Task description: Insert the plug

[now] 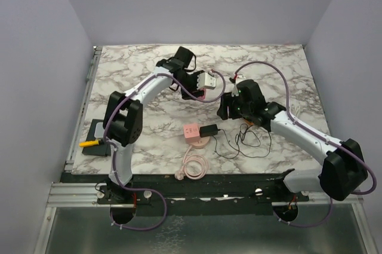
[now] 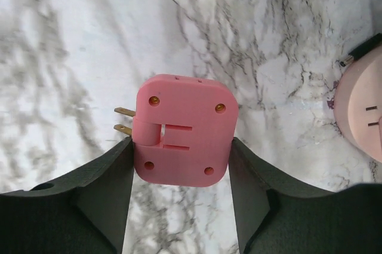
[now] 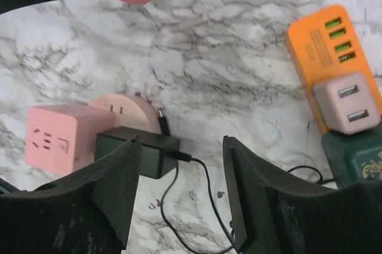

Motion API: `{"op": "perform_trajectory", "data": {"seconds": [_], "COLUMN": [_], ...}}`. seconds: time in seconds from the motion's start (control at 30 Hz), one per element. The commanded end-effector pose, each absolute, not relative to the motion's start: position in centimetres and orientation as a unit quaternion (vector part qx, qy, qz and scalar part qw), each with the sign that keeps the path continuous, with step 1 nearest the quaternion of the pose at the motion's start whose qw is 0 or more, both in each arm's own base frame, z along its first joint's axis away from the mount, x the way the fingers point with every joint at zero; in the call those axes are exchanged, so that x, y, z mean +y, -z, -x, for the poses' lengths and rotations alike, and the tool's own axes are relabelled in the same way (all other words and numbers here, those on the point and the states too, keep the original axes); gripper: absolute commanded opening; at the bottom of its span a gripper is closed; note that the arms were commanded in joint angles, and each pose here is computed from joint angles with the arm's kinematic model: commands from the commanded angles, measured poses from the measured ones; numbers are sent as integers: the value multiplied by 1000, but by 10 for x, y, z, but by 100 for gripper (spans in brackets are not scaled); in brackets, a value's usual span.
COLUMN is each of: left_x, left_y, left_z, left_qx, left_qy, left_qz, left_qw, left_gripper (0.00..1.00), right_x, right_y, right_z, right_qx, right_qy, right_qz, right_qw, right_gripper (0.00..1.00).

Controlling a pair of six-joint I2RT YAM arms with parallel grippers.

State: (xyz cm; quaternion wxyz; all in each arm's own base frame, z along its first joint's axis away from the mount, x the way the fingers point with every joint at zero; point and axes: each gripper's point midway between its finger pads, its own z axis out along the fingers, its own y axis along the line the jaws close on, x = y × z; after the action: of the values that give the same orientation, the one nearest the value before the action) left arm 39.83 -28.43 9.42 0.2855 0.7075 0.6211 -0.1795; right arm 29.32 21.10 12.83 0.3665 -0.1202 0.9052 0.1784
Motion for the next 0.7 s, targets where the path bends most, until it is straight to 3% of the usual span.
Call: {"op": "perform_trajectory", "data": {"seconds": [0.0,0.23,0.5,0.57,0.67], "left_x": [-294,-296,-300,-303,-305], "left_y": [-189,-245,-270,-276,-285], "left_z": [-402,-377,-344,-340,-337], "left_qx": [545,456,371,361,351], "left_qy": [163,137,90,85,77], "left_qz": [-726,-756,-778,-778,-776], "left_qw": [386,449,500,507,518], "left_gripper": [26,25,24,24,23], "right_x": [231,249,273,276,278], "right_y": [-182,-246,-296,-299,-298], "right_z": [-320,-329,-328,-328,-326], "right_qx": [863,796,745,739,740], "right_qy": [-251,-371,-451,-461,-468], "right_qz": [112,98,112,114,116], "right_qw": [423,469,479,477,469], "right_gripper": [62,64,66,74,78]}}
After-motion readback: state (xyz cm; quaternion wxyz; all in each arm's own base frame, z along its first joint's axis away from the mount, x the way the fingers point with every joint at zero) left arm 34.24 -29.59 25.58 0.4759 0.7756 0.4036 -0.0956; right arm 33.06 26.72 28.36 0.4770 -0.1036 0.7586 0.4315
